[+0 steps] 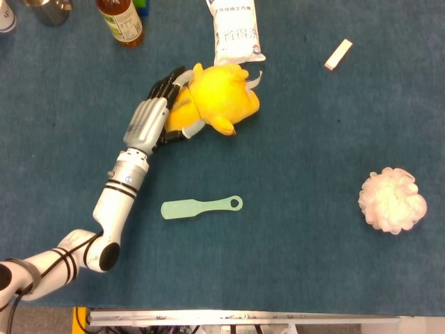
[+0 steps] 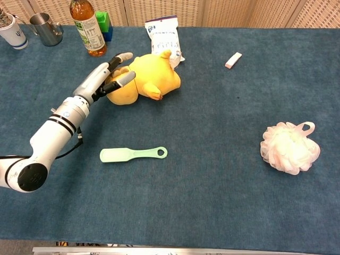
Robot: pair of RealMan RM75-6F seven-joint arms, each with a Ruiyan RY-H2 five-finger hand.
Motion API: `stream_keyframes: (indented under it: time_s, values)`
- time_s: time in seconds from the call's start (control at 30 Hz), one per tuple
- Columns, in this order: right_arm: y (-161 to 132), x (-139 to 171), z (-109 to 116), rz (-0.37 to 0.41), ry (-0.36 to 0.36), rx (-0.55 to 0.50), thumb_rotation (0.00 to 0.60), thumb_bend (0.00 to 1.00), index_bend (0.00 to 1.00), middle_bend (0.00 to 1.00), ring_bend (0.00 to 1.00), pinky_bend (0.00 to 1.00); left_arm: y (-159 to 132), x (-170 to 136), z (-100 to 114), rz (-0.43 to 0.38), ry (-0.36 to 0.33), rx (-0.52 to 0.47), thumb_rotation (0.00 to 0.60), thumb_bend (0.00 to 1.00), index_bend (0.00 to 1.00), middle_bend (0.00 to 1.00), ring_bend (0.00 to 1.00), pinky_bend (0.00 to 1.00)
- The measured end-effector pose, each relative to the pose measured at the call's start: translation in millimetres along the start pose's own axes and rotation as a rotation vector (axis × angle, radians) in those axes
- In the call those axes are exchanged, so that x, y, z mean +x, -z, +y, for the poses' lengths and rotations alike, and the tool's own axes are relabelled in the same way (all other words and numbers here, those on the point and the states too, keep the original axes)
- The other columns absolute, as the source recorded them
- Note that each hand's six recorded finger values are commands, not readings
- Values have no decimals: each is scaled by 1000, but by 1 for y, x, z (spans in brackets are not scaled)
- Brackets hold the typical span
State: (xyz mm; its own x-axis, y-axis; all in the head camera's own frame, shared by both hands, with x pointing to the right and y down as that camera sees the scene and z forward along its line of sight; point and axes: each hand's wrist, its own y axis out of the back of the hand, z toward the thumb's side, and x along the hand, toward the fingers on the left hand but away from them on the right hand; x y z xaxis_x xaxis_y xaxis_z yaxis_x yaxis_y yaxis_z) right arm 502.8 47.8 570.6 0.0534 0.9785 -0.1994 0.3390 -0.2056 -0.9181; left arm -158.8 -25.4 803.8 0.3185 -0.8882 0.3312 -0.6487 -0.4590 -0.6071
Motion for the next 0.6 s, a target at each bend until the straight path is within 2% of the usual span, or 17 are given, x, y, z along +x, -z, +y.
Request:
stream_keyframes:
  time_s: [0.33,0.6]
  values:
    - [3,2,1,-13,2,3,592,114,129,318,204,218,0,25,4,37,-18,4,108,28,0,0,0,0]
    - [5,3,2,-21,5,1,592,114,129,318,204,218,-3,22,-6,28,-5,8,107,28,0,0,0,0]
